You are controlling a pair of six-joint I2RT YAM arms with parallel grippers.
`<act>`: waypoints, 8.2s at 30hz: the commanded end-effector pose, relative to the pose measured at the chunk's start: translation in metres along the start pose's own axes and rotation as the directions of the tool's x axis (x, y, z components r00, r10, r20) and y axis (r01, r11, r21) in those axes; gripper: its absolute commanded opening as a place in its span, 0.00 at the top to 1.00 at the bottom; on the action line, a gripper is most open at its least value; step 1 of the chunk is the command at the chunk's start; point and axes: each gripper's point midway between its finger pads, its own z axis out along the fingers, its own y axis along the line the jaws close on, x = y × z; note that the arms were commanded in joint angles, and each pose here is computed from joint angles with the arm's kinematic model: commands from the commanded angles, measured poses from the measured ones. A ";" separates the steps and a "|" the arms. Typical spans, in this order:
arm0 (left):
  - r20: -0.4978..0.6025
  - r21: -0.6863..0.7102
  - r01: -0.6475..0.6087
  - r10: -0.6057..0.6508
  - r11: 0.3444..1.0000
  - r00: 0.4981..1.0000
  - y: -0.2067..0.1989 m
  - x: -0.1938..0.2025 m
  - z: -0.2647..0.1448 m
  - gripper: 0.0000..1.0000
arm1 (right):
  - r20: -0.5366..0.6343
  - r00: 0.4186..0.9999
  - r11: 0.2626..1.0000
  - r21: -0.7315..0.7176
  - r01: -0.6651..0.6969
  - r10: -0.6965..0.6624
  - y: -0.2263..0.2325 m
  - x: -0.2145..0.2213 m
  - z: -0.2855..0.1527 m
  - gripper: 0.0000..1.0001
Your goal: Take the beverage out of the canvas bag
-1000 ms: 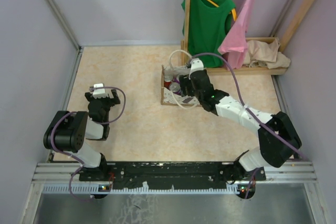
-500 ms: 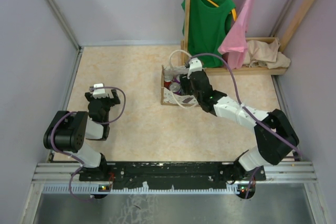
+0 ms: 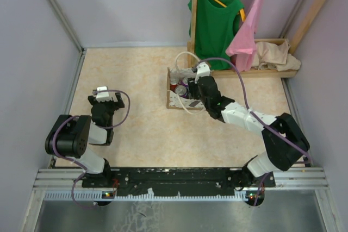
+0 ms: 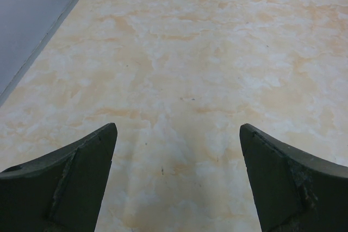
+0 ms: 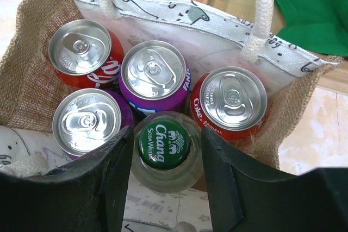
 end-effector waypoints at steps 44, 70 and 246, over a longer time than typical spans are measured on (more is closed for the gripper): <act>0.004 -0.003 -0.004 0.004 1.000 1.000 0.001 0.000 -0.001 0.00 | 0.522 0.852 0.998 -0.018 0.065 -0.046 0.015 -0.221 -0.045 1.00; 0.004 -0.002 -0.004 0.004 1.000 1.000 0.000 0.000 -0.001 0.00 | 0.728 0.677 0.948 0.280 -0.149 -0.108 -0.089 -0.277 -0.187 1.00; 0.004 -0.003 -0.003 0.003 1.000 1.000 0.001 0.000 -0.001 0.00 | -0.326 0.945 0.996 0.071 0.046 -0.021 0.043 0.034 0.030 1.00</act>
